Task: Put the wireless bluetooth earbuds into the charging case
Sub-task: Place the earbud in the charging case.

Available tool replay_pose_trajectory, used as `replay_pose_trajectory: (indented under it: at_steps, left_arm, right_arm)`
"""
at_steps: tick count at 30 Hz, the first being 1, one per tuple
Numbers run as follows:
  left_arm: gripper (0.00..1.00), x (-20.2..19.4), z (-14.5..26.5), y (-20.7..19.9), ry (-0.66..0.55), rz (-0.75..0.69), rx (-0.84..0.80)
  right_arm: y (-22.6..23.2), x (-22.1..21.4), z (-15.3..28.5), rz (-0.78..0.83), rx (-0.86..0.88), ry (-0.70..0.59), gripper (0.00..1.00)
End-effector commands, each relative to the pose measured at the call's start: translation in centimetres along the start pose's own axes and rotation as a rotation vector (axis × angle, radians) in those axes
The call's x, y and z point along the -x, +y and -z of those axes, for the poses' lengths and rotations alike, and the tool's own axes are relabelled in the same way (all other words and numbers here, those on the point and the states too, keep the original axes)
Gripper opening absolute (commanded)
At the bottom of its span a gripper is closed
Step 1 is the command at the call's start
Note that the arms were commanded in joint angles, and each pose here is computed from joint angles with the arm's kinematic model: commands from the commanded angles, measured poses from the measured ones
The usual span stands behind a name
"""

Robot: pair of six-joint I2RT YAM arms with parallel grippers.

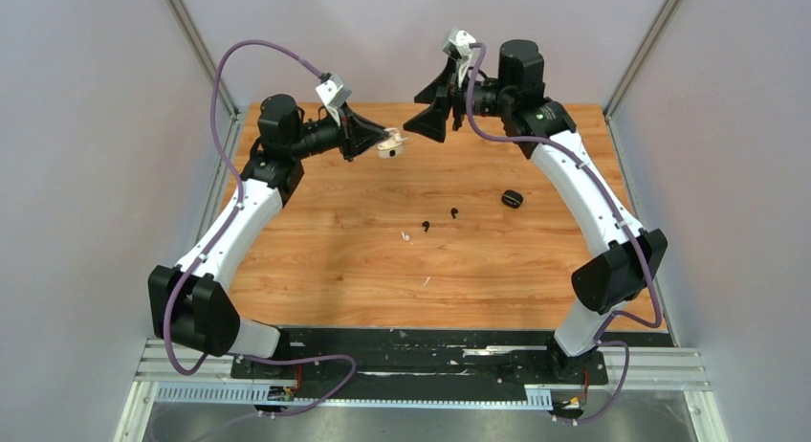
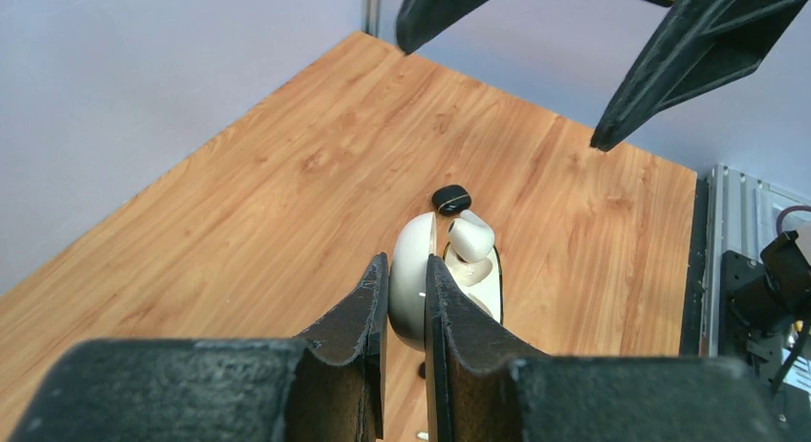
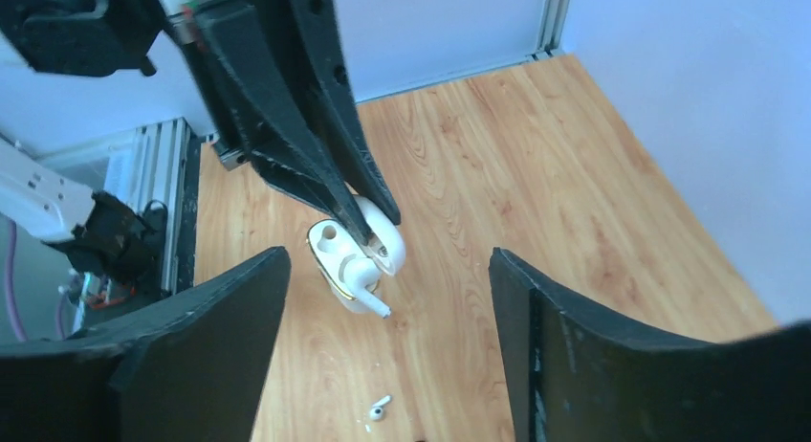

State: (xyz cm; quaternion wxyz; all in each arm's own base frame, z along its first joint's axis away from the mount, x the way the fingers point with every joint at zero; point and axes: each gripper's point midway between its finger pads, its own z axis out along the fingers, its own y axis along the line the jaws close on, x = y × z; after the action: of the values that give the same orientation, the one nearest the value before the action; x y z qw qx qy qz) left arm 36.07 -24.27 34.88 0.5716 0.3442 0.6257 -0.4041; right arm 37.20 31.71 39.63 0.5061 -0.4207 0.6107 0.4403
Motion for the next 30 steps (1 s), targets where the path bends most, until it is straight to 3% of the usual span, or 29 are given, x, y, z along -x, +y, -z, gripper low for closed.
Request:
replay_pose_trajectory:
  at_steps: [1,3,10,30]
  left_arm:
    - [0.00,1.7,0.6,-1.1,-0.034,-0.063,-0.011]
    - [0.00,1.6,0.6,-1.1,-0.031,-0.065,-0.011]
    - [0.00,1.6,0.8,-1.3,-0.021,-0.086,-0.013]
    - [0.00,1.1,0.9,-1.5,-0.008,-0.090,-0.024]
  right_arm:
    - [2.0,-0.1,1.0,0.203,0.111,0.055,0.69]
    - [2.9,-0.7,1.2,0.287,0.158,0.079,0.57]
    - [2.5,-2.7,-0.4,0.575,0.115,0.186,0.40]
    - [1.9,-3.8,-2.6,0.633,0.074,0.243,0.35]
